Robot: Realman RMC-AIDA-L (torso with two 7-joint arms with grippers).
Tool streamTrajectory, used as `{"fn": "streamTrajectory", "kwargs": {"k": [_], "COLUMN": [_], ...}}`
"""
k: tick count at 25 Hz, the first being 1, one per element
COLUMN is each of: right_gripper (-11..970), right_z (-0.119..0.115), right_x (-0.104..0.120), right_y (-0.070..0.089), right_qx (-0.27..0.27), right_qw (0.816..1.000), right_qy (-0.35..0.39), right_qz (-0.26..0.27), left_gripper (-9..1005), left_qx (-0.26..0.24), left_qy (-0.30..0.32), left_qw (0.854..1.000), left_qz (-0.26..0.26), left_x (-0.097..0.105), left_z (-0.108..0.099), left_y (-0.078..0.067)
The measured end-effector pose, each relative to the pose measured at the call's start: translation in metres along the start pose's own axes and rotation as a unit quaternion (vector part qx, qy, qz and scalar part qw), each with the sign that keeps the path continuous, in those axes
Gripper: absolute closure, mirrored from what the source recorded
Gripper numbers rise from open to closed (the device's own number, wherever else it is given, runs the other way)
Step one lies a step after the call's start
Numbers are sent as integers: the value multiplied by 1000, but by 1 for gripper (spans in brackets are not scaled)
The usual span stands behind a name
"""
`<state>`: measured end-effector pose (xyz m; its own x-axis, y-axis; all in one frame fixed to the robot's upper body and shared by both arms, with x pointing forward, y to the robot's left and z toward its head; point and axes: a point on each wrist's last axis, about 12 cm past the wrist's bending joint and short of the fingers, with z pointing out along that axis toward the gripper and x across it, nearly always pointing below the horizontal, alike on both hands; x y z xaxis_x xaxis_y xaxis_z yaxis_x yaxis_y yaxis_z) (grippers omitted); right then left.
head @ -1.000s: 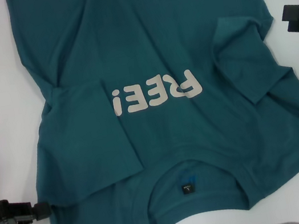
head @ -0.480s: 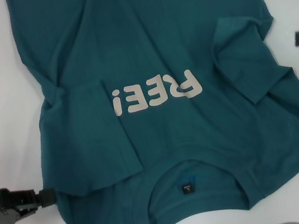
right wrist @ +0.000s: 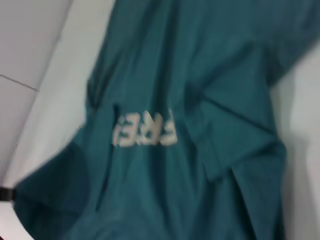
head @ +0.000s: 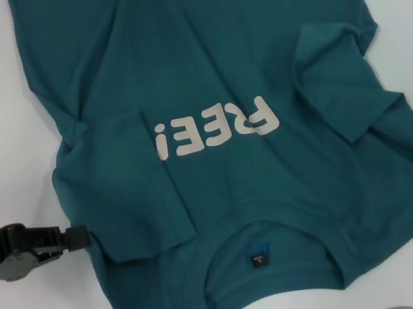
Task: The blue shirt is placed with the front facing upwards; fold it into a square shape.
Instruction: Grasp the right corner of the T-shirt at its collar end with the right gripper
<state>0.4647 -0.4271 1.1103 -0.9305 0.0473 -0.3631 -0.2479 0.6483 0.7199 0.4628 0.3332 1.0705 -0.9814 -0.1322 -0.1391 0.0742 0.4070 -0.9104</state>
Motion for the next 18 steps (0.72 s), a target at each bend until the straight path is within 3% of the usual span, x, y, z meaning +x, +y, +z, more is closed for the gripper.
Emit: {"fn": "streamTrajectory", "kwargs": {"k": [9, 18], "right_gripper": [46, 48], "right_z": [3, 23], "right_x": [19, 18], "right_y": [-10, -8], "right_qx": [33, 25], "right_qw": [998, 998], "right_qy": [42, 40], "right_qz": [38, 46], "left_gripper": [995, 995], "left_qx": [-6, -9], "left_qy": [-9, -11], "left_qw": [1000, 1000], "left_qz": [1, 2], "left_x": [-2, -2], "left_z": [1, 2], "left_y": [1, 2]}}
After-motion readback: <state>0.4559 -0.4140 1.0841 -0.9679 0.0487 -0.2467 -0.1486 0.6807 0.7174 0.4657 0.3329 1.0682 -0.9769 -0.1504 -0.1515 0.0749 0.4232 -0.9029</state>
